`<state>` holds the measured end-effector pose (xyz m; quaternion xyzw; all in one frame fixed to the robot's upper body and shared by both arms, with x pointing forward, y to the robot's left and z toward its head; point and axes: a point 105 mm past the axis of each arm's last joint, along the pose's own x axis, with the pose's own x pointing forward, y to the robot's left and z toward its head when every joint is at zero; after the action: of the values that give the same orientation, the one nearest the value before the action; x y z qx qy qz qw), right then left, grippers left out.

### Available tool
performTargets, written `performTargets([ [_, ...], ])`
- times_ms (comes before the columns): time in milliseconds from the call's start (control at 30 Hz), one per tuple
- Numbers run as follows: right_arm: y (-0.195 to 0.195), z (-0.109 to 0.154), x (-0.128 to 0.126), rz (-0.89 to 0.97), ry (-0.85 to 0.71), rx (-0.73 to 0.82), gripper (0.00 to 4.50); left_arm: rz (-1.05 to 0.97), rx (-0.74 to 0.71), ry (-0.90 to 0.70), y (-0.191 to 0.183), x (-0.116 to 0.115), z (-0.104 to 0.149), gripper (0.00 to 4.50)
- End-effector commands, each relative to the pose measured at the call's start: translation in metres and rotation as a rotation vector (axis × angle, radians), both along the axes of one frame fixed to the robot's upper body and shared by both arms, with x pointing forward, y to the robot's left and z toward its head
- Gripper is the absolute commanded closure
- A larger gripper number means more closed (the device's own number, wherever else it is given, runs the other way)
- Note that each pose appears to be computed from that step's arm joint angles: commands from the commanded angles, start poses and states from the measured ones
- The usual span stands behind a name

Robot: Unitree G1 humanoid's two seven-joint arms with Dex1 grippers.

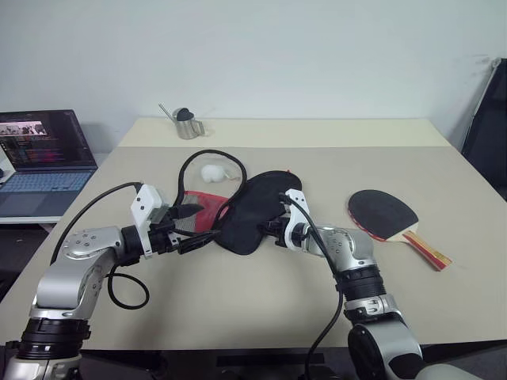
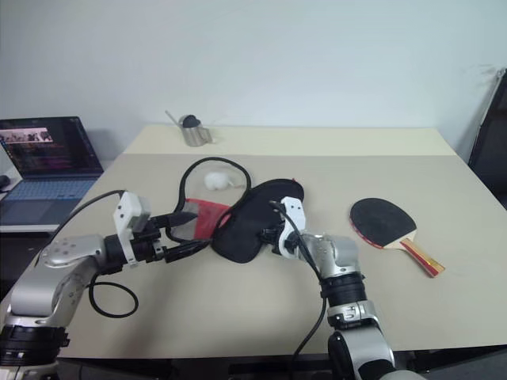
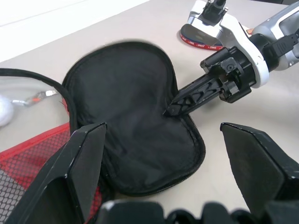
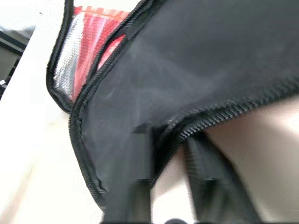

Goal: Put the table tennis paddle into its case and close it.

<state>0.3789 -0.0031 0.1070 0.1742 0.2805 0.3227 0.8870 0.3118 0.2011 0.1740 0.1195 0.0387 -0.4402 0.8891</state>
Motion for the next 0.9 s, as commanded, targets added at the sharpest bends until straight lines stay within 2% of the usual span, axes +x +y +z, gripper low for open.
performTargets([
  [33,-0.018,0.012,0.008,-0.043,-0.028,0.011,4.49,-0.051,0.003,-0.048,-0.014,-0.002,0.011,0.24],
  [367,-0.08,0.018,0.022,-0.132,-0.033,-0.065,4.49,-0.134,-0.005,-0.061,-0.037,-0.001,0.013,0.24],
  [633,-0.132,0.018,0.026,-0.158,-0.029,-0.187,4.49,-0.207,-0.014,-0.066,-0.057,0.0,0.014,0.24],
  [900,-0.164,0.019,0.028,-0.163,-0.025,-0.279,4.49,-0.241,-0.016,-0.064,-0.067,0.0,0.013,0.24],
])
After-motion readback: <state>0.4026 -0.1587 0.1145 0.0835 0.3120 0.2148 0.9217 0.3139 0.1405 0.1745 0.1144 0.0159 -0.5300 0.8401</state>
